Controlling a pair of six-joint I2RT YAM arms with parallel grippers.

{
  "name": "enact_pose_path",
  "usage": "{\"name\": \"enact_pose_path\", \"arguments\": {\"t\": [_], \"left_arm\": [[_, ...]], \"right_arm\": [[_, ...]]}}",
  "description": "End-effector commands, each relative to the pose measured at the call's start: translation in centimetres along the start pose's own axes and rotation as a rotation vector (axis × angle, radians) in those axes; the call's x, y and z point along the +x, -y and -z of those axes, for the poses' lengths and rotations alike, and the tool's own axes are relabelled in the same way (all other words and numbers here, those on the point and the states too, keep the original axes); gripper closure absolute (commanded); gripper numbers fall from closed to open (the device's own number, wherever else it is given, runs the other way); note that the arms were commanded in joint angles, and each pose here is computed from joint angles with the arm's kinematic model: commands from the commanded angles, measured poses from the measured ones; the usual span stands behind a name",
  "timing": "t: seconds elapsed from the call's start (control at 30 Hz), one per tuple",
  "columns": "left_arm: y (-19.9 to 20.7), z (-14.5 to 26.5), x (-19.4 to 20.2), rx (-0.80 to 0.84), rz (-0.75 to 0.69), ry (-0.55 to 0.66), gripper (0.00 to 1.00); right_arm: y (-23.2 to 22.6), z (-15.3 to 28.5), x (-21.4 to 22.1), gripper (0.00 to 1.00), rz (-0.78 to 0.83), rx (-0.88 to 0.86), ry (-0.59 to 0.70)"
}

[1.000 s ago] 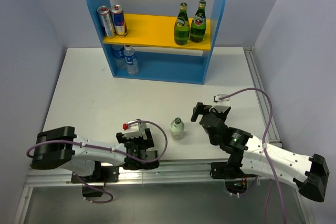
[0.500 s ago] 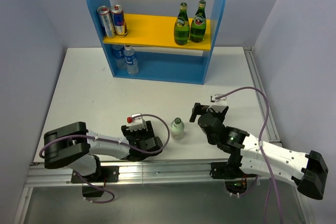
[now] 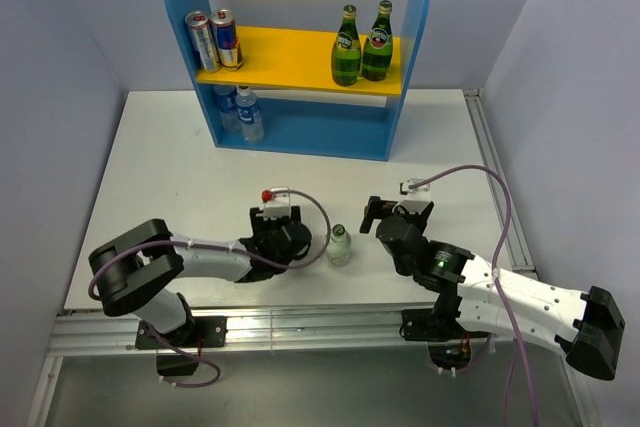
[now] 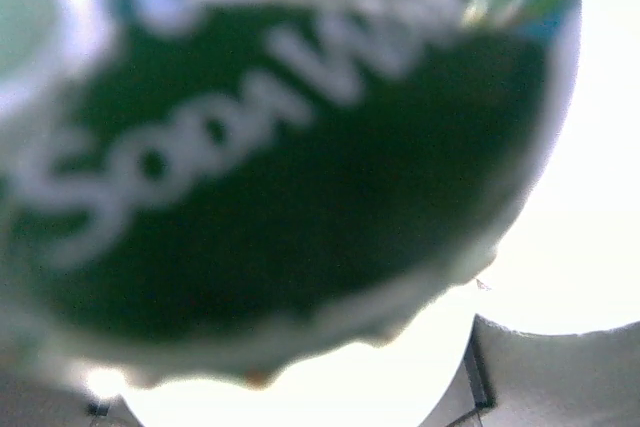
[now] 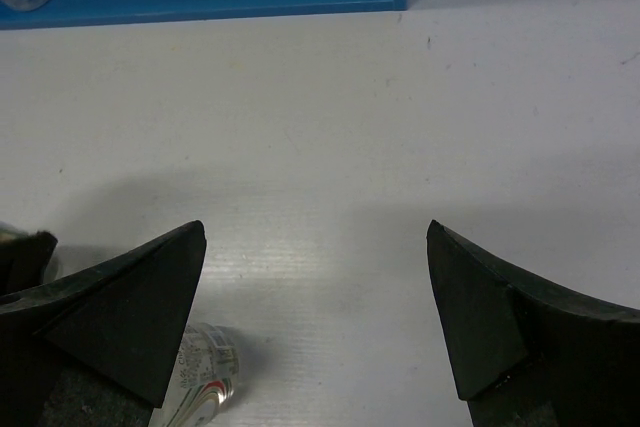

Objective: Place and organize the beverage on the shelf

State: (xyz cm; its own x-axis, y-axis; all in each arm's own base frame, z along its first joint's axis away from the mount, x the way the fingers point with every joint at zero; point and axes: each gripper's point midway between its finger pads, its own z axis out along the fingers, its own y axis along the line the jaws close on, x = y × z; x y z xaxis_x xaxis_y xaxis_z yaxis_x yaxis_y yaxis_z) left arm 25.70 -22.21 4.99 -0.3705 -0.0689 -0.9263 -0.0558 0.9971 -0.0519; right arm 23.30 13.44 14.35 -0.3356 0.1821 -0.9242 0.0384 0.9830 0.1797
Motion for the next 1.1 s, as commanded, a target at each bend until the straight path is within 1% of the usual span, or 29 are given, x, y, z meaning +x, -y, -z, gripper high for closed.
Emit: {"name": "enact_pose_path", "arguments": {"t": [0.0, 0.03, 0.1, 0.13, 0.2, 0.23, 0.37, 0.57, 0.67, 0.7, 0.73, 0.87, 1.07], "left_arm": [[4.0, -2.2, -8.6, 0.088, 0.077, 0.148, 1.00], [5.4, -3.0, -10.3, 0.113, 0.094, 0.168, 1.00], [5.5, -5.0, -12.3, 0.095, 0.057, 0.195, 1.00], [6.6, -6.0, -14.0, 0.101, 0.075, 0.221, 1.00], [7.3, -7.8, -15.9, 0.122, 0.069, 0.240, 1.00], [8.3, -8.9, -17.2, 0.129, 0.083, 0.258, 1.00], [10.4, -13.0, -20.5, 0.170, 0.098, 0.299, 1.00], [14.4, -18.2, -21.7, 0.227, 0.092, 0.316, 1.00], [16.3, -19.8, -21.6, 0.259, 0.097, 0.313, 1.00], [17.0, -20.5, -20.6, 0.272, 0.096, 0.293, 1.00], [17.6, -20.6, -21.4, 0.287, 0.111, 0.306, 1.00], [19.5, -21.4, -21.0, 0.336, 0.139, 0.294, 1.00], [22.7, -22.4, -20.4, 0.410, 0.140, 0.277, 1.00]], "right_arm": [[-0.7, 0.0, -1.1, 0.02, -0.040, -0.015, 0.034], [-0.6, 0.0, -1.1, 0.02, -0.036, -0.011, 0.034], [-0.7, 0.0, -1.0, 0.02, -0.038, -0.014, 0.034], [-0.7, 0.0, -1.1, 0.02, -0.040, -0.015, 0.034], [-0.6, 0.0, -0.9, 0.02, -0.036, -0.013, 0.032], [-0.6, 0.0, -1.0, 0.02, -0.038, -0.013, 0.034], [-0.6, -0.1, -1.0, 0.02, -0.036, -0.008, 0.033], [-0.6, -0.1, -1.0, 0.02, -0.038, -0.011, 0.034], [-0.7, -0.1, -1.1, 0.02, -0.040, -0.011, 0.037], [-0.6, -0.1, -1.1, 0.02, -0.038, -0.009, 0.036], [-0.7, -0.1, -1.2, 0.02, -0.041, -0.012, 0.038], [-0.6, -0.2, -1.2, 0.02, -0.040, -0.007, 0.038], [-0.7, -0.3, -1.2, 0.02, -0.043, -0.013, 0.037]]}}
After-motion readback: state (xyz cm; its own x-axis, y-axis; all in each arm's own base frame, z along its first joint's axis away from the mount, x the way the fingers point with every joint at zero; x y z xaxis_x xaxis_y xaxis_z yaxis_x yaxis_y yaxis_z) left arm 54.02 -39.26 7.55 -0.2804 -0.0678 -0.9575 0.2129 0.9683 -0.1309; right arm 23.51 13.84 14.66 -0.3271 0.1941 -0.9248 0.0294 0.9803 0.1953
